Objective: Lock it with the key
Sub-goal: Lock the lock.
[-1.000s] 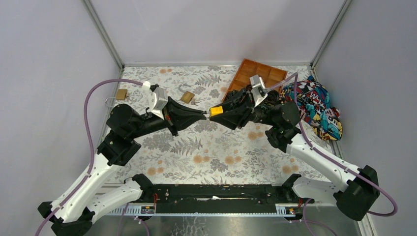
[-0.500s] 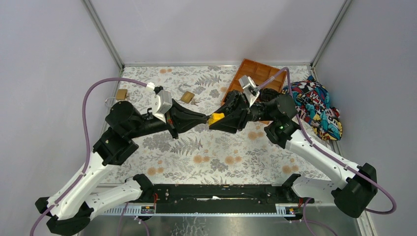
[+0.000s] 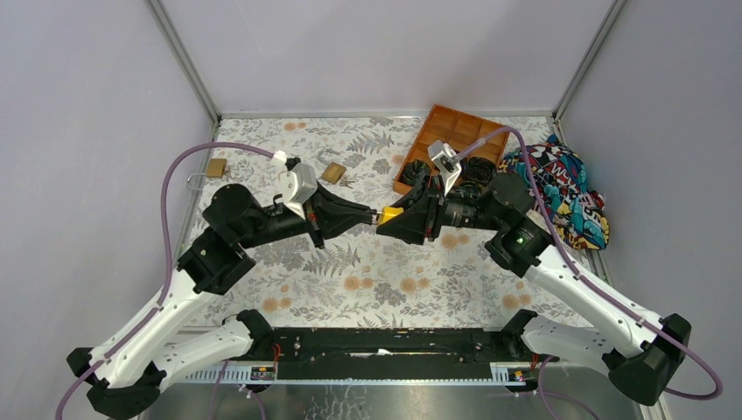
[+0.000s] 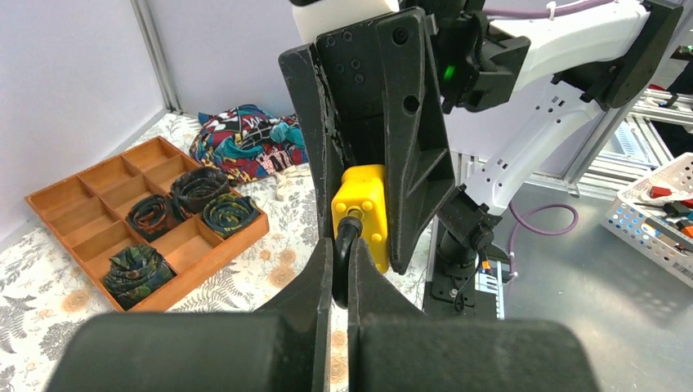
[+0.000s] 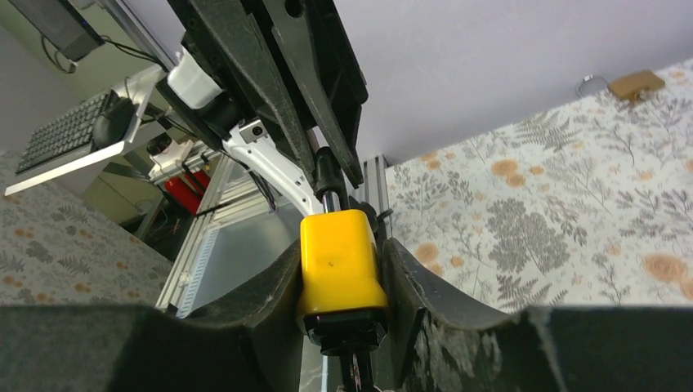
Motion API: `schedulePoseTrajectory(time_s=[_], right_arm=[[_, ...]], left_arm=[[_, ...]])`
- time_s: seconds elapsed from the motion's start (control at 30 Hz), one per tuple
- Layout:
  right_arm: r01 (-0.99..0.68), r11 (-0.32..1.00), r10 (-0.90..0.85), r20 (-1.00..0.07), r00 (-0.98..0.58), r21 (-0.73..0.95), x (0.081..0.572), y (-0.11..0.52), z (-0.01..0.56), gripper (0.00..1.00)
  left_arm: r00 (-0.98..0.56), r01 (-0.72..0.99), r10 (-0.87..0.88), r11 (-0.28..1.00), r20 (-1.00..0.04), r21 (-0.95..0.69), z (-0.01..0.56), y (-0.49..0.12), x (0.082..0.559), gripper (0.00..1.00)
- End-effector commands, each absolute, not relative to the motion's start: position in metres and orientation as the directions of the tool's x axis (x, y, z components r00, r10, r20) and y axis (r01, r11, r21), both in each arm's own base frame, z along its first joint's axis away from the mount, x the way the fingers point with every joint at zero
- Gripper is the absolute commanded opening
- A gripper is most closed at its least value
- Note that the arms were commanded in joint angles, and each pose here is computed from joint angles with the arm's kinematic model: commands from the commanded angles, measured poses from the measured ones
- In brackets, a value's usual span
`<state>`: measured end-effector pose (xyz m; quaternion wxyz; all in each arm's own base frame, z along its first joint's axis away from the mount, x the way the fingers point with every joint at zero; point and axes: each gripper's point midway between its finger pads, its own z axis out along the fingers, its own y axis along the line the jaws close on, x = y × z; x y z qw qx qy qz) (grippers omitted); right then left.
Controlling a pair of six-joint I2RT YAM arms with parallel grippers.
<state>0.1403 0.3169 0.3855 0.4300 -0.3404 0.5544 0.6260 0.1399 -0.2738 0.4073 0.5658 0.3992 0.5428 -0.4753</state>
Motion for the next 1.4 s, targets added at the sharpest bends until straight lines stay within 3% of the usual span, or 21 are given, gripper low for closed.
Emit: schedulePoseTrajectory(time_s=[0.0,0.53,0.6,0.67,0.87,0.93,1.2,1.37], right_arm=[[-0.939,0.139,0.346,-0.904,-0.251,0.314,0.169,0.306,0.452,0.0],[-0.965,0.093,0.187,-0.956,-0.225,0.245,0.154,0.309,0.434,0.0],[-0.965,0.091,0.182,-0.957,-0.227,0.246,0.153,0.309,0.433,0.0],[-0.966,0.086,0.178,-0.958,-0.227,0.245,0.152,0.309,0.433,0.0],[-0.972,0.051,0.123,-0.968,-0.22,0.227,0.144,0.308,0.425,0.0],[-0.972,0.057,0.104,-0.97,-0.221,0.227,0.144,0.308,0.419,0.14],[-0.96,0.13,0.09,-0.968,-0.236,0.246,0.152,0.302,0.398,0.96],[-0.96,0.106,0.143,-0.959,-0.245,0.261,0.144,0.295,0.394,1.0]], left_arm=[[-0.218,0.976,0.078,0.047,-0.973,-0.215,0.345,-0.29,0.106,0.03],[-0.149,0.988,0.13,-0.028,-0.98,-0.154,0.357,-0.287,0.095,0.26],[-0.145,0.988,0.126,-0.028,-0.981,-0.149,0.359,-0.287,0.095,0.22],[-0.141,0.989,0.126,-0.027,-0.982,-0.146,0.36,-0.287,0.095,0.02],[-0.12,0.993,0.109,0.028,-0.987,-0.118,0.364,-0.284,0.103,0.0],[-0.116,0.992,0.087,0.068,-0.989,-0.11,0.369,-0.284,0.109,0.0],[-0.108,0.991,0.025,0.081,-0.994,-0.106,0.387,-0.282,0.109,0.0],[-0.117,0.99,0.011,0.081,-0.993,-0.116,0.388,-0.281,0.107,0.0]])
